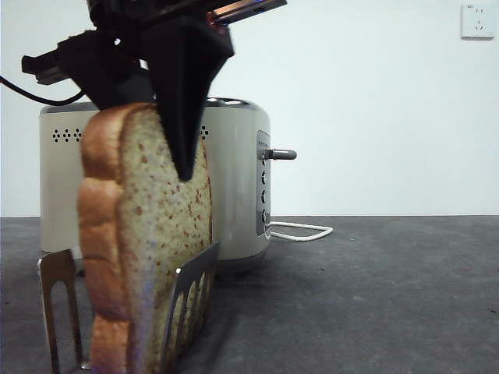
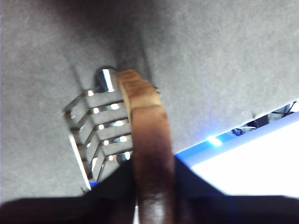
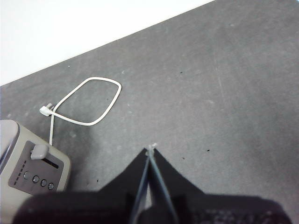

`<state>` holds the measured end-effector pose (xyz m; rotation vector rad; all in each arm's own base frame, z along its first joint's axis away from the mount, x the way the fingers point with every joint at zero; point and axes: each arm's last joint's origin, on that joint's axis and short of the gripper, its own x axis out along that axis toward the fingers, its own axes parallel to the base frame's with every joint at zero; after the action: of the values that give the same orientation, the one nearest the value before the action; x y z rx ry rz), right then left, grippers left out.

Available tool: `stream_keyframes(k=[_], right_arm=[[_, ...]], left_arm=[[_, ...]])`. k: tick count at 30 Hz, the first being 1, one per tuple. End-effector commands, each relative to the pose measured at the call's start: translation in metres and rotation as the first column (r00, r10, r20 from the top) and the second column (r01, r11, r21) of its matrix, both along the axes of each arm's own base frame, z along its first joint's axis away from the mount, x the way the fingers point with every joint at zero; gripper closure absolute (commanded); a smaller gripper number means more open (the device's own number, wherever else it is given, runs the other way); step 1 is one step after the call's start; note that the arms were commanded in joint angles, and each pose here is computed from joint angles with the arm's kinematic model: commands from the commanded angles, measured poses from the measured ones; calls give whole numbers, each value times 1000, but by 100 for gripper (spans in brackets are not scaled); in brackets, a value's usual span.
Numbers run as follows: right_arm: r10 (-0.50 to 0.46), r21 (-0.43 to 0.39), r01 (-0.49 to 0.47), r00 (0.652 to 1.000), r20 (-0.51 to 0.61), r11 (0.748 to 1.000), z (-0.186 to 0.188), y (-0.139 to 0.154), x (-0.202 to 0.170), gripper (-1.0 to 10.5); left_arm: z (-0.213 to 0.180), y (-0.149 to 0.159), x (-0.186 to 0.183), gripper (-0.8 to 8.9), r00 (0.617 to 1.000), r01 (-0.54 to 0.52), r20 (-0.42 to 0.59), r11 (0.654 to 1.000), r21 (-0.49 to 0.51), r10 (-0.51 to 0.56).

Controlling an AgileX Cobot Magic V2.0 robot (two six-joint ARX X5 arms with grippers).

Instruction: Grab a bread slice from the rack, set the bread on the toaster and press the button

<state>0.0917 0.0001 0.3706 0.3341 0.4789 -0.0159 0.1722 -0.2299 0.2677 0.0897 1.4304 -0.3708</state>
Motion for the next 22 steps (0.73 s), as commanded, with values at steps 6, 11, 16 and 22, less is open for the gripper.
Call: stream_keyframes(k=[6,11,16,22], right_arm=[[8,-8,-8,1000,-5,1000,0,0,-1,946],[8,-8,-9,1000,-25,1000,-2,0,-2,946],[8,-8,-8,1000,-26,1000,-2,0,-2,946],[8,-8,-8,1000,-27,1000,-2,0,-2,946]], left_arm=[[1,4,2,826,1000,6,17,1000,15,-6],[12,6,1,826,999,11,33,1000,-2,-11],[38,7,1,826,997,36,66,999,-23,-34],[81,12,-2,826,983,94,156,996,11,-95]])
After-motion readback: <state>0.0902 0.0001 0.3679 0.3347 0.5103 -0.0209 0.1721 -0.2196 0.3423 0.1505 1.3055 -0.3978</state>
